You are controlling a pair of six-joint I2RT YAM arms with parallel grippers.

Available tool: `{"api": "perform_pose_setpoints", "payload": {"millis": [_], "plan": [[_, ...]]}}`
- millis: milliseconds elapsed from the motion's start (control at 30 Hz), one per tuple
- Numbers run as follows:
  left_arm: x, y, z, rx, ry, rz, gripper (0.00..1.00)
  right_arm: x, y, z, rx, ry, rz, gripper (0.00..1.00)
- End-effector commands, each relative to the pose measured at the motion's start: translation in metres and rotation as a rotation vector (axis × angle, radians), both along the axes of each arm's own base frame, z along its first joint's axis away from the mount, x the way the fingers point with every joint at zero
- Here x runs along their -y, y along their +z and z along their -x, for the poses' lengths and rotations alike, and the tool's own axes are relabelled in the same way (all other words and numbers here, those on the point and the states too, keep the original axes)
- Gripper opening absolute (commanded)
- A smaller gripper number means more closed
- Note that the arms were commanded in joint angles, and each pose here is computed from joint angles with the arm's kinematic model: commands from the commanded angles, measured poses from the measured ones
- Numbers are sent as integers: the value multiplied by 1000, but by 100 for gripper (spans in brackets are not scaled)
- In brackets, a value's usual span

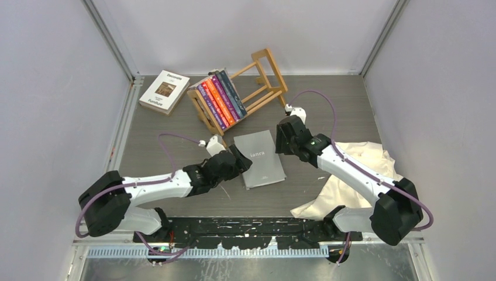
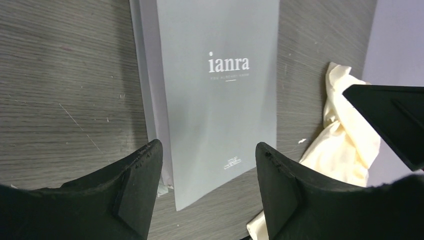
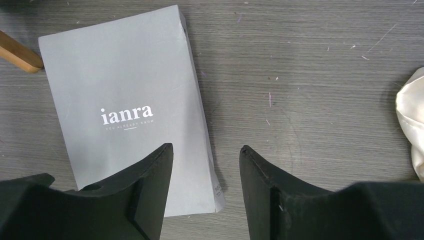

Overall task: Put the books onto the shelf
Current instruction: Pick up the book from the center of the board.

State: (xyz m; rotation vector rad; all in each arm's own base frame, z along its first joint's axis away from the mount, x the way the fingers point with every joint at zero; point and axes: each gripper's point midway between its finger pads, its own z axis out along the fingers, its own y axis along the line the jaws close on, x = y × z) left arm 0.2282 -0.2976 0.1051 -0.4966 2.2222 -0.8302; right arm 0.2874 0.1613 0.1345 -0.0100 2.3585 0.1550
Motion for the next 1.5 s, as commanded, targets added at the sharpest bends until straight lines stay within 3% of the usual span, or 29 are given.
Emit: {"api": "perform_pose_setpoints", "payload": {"millis": [0,600,1000,1267,1467], "plan": [[11,4,-10,29,29,57,68,-8,5,-11,30,10,-52,57],[19,-30,-17,-2,62,53,58,6,-8,-11,-1,18,-63,57],[24,-35,-18,10,44,76,1,6,-7,-9,1,20,-73,57],[26,-32,-18,32,31,90,0,12,0,-9,25,2,-63,57],[16,2,-22,106,52,100,0,17,17,-10,59,-10,-70,58]]}}
